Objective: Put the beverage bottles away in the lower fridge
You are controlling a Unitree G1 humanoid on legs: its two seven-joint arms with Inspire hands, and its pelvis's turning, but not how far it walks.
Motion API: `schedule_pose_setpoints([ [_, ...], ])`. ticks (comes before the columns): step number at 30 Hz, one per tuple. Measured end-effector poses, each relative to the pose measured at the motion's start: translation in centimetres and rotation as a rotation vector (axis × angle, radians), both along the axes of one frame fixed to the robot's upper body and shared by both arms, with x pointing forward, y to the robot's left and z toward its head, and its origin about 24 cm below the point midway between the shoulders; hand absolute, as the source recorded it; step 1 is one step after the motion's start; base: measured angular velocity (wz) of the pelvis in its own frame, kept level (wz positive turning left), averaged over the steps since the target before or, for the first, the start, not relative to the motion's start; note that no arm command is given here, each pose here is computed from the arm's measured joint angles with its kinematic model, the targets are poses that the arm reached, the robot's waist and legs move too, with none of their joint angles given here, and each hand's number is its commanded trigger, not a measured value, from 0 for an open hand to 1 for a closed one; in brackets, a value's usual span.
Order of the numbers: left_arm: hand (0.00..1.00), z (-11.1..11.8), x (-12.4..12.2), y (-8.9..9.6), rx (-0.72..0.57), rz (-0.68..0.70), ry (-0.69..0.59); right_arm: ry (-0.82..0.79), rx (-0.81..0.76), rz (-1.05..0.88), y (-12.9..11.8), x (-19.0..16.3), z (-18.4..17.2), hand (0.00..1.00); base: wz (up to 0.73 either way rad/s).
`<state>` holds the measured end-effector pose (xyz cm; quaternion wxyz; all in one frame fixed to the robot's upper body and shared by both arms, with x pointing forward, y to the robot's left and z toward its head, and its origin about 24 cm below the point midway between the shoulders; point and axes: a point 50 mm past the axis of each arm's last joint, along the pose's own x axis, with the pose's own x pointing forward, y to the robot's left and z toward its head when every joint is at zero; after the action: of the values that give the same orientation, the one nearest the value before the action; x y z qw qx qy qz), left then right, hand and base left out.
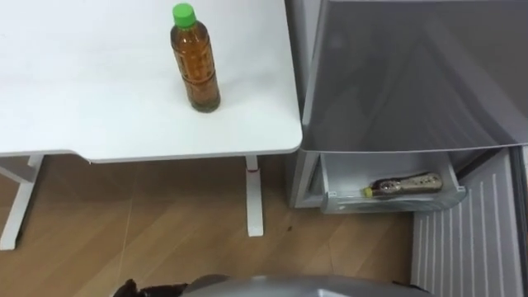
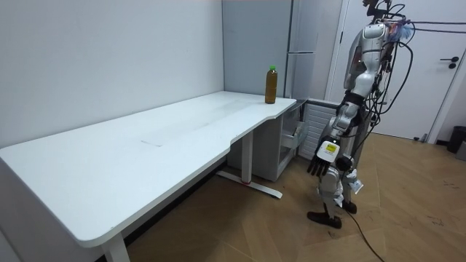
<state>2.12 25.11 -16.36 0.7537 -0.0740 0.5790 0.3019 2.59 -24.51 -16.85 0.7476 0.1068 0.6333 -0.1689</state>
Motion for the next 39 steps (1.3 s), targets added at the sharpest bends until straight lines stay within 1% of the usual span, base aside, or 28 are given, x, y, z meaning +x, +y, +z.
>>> schedule_pose_setpoints([
  [4,0.0,0.5,0.6,1.0,0.075,0.156,-0.031,0.008,-0.01,0.003,0.0,-0.1,0.0,0.0,0.0],
  [5,0.0,0.6,0.7,1.2,0.088,0.176,-0.033,0.009,-0.013,0.004,0.0,-0.1,0.0,0.0,0.07],
  [7,0.0,1.0,1.2,1.7,0.144,0.247,-0.052,0.017,-0.027,0.035,0.0,-0.1,0.0,0.0,0.03],
  [11,0.0,2.0,2.5,2.6,0.238,0.305,-0.102,0.007,-0.036,0.049,0.1,0.2,0.0,0.0,0.0],
  [16,0.0,4.7,5.9,4.1,0.409,0.374,-0.265,-0.004,-0.043,0.049,0.1,0.1,0.0,0.0,0.01],
  [20,0.0,6.5,7.3,4.9,0.512,0.44,-0.351,-0.014,-0.042,0.031,0.0,-0.1,0.0,0.0,0.01],
  [23,0.0,8.2,8.4,5.5,0.579,0.491,-0.421,-0.016,-0.05,0.026,0.0,-0.3,0.0,0.0,0.0],
  [24,0.0,9.2,9.0,5.8,0.606,0.505,-0.468,-0.014,-0.056,0.038,0.0,-0.4,0.0,0.0,0.0],
  [26,0.0,11.4,10.3,6.1,0.668,0.513,-0.589,-0.024,-0.064,0.044,-0.1,-0.5,0.0,0.0,0.0],
  [29,0.0,13.5,11.4,6.2,0.726,0.504,-0.69,-0.03,-0.062,0.04,0.0,-0.9,0.0,0.0,0.03],
  [30,0.0,14.7,12.1,6.1,0.751,0.497,-0.746,-0.033,-0.061,0.04,0.0,-0.9,0.0,0.0,0.05],
  [34,0.0,18.3,13.5,5.7,0.858,0.416,-0.915,-0.035,-0.065,0.047,0.0,-0.9,0.0,0.0,0.01],
  [35,0.0,18.8,13.7,5.6,0.874,0.401,-0.934,-0.035,-0.064,0.047,0.0,-1.0,0.0,0.0,0.0],
  [37,0.0,20.6,14.2,5.2,0.95,0.327,-1.007,-0.046,-0.055,0.049,0.0,-0.9,0.0,0.0,0.08],
  [39,0.0,21.8,14.6,4.8,0.966,0.295,-1.066,-0.051,-0.042,0.052,0.1,-0.9,0.0,0.0,0.03],
])
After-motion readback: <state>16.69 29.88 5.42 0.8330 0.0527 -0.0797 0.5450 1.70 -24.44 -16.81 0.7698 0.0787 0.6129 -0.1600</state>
